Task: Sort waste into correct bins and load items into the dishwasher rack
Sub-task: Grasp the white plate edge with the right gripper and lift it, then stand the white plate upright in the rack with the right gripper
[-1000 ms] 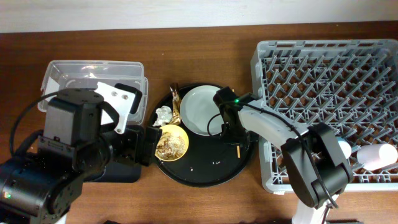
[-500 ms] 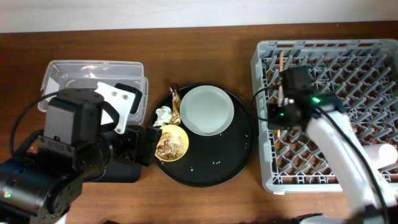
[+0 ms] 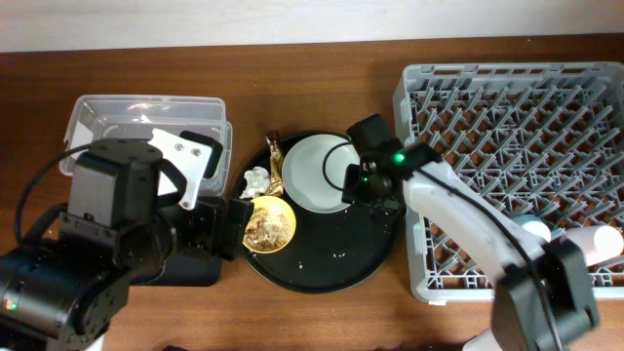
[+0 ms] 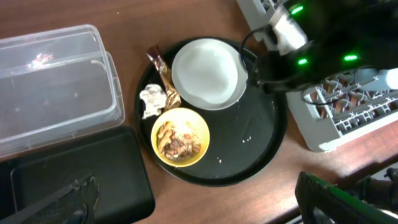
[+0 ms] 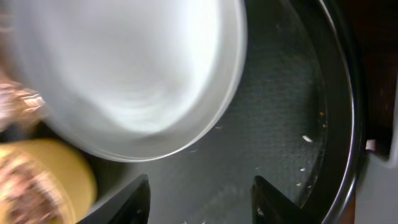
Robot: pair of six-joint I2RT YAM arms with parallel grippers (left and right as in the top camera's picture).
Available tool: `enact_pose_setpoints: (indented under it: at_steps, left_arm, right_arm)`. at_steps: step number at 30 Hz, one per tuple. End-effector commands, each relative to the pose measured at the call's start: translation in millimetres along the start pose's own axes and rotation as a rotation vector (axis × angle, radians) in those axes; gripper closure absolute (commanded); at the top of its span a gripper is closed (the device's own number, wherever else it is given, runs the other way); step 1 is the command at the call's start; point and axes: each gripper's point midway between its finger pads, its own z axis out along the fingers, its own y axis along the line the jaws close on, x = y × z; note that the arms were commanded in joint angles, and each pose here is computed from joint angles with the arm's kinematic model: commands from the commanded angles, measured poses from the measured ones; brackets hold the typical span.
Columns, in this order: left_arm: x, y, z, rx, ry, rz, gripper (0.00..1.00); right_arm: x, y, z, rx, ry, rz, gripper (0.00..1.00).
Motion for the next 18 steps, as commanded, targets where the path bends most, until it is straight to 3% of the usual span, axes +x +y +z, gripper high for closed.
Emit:
enact_pose_setpoints:
  at_steps: [1,3,5,8,9,10,11,12,15,17,18]
  left_arm:
    - [-2.2,1.2,-3.1,-0.008,-0.013,0.016,0.0]
    - [-2.2,1.2,-3.1,-0.008,-0.013,0.016,0.0]
    - [-2.2,1.2,-3.1,-0.008,-0.013,0.016,0.0]
    - [-2.2,1.2,-3.1,-0.008,-0.013,0.016,0.0]
    - [-2.2,1.2,-3.1,-0.008,-0.013,0.016,0.0]
    - [-2.1,1.2,-3.1,-0.008,-0.013,0.016,0.0]
    - [-2.0,1.2,-3.1,-0.008,-0.012,0.016,0.0]
    - [-1.8,1.2,-3.1,-0.008,-0.011,0.015,0.0]
    - [-1.8,1.2,-3.1,-0.008,-0.011,0.015,0.0]
    - [-1.8,1.2,-3.1,-0.008,-0.011,0.015,0.0]
    - [-1.8,1.2,-3.1,-0.008,-0.011,0.015,0.0]
  right_arm:
    - [-1.6,-14.7,40.1,-0.052,0.145,0.143,0.52]
    - [0.6,-17.7,61.9,-0.055,0.188,0.16,0.58]
    - [-4.0,-18.3,65.1,-0.051,0.168,0.158,0.71]
    - [-8.4,-19.2,67.2,-0.043,0.147,0.154,0.75]
    - [-7.0,-20.6,68.6,-0.038,0.153,0.155,0.88]
    - [-6.1,-26.2,69.1,-0.014,0.151,0.158,0.94]
    - [-6.0,-30.5,69.1,0.001,0.152,0.162,0.93]
    - [-6.1,-30.9,69.6,0.001,0.15,0.161,0.8]
    - [-3.6,-37.8,73.5,0.027,0.143,0.164,0.77]
    - [-2.2,-41.7,76.0,0.031,0.143,0.165,0.96]
    - [-4.3,-43.2,73.8,0.024,0.142,0.172,0.96]
